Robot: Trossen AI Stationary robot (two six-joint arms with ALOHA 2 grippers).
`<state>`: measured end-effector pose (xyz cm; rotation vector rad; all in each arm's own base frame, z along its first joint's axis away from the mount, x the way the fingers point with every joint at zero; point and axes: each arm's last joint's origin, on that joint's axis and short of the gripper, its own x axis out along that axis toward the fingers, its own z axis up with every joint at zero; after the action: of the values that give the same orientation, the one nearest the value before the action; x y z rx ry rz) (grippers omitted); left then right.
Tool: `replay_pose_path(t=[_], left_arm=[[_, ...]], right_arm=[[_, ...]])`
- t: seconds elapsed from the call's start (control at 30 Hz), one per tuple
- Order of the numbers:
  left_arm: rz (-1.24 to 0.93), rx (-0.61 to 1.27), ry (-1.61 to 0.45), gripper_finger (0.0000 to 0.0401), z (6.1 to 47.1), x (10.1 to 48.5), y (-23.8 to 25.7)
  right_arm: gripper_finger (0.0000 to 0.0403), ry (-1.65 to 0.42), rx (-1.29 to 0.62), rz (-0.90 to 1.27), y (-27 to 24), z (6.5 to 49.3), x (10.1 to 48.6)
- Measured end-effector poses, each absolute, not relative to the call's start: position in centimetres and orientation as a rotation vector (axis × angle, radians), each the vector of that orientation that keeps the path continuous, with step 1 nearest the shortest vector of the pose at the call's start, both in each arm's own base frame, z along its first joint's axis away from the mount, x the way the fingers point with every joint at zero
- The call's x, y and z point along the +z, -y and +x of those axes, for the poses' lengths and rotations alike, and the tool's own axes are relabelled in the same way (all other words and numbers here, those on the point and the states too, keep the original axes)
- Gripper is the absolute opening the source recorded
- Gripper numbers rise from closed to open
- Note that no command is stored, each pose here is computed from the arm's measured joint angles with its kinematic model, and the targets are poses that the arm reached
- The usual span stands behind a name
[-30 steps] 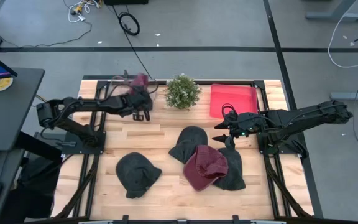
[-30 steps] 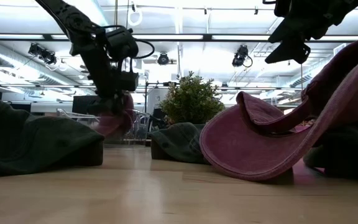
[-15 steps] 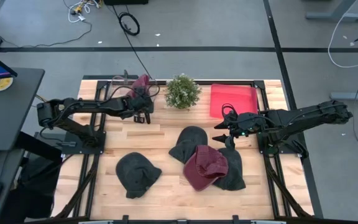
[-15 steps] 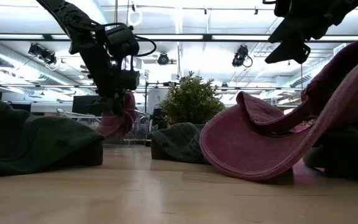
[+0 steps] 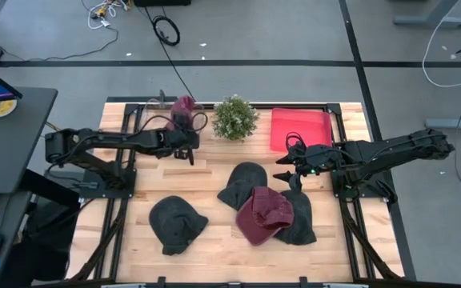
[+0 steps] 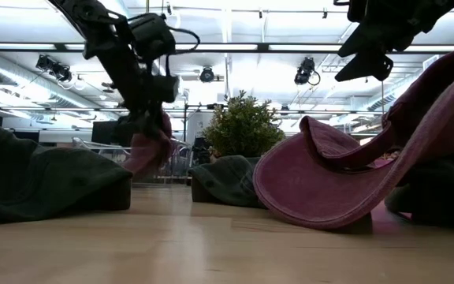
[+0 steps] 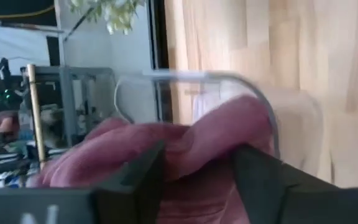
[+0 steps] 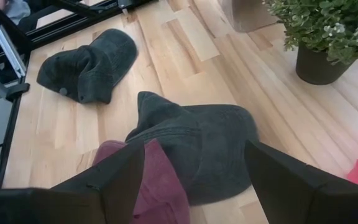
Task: Pick & Place hat
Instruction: Put the left red cap into the transparent bin
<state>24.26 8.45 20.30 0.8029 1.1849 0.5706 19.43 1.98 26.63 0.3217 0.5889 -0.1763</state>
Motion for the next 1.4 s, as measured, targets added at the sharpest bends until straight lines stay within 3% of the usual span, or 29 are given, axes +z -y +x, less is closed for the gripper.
replay_pose_path(t=[0.2, 0.43, 0.57, 0.77, 1.07, 1.27, 1.4], left_arm=[[0.814, 0.648, -1.122, 0.0263, 24.0, 21.7, -8.1], [0.759, 0.669, -1.067, 0.0309, 23.6, 22.4, -7.9], [0.806, 0.854, -1.109, 0.0318, 23.3, 22.7, -8.3], [0.572, 1.012, -0.96, 0.0291, 22.3, 23.8, -9.5], [0.143, 0.761, -0.679, 0.0237, 21.0, 25.6, -9.9], [0.056, 1.107, -0.608, 0.0205, 19.9, 26.0, -10.9], [-0.073, 1.11, -0.558, 0.0187, 19.7, 25.8, -11.6]], right_arm=[[0.0281, -0.592, -0.177, 0.321, -2.0, 19.4, 26.6], [0.0281, -0.593, -0.177, 0.321, -2.0, 19.4, 26.6], [0.0281, -0.593, -0.177, 0.321, -2.0, 19.4, 26.6], [0.0281, -0.593, -0.177, 0.322, -2.0, 19.4, 26.6], [0.0281, -0.596, -0.18, 0.328, -2.0, 19.4, 26.6], [0.0281, -0.595, -0.18, 0.328, -2.0, 19.4, 26.6], [0.0281, -0.595, -0.179, 0.328, -2.0, 19.4, 26.6]])
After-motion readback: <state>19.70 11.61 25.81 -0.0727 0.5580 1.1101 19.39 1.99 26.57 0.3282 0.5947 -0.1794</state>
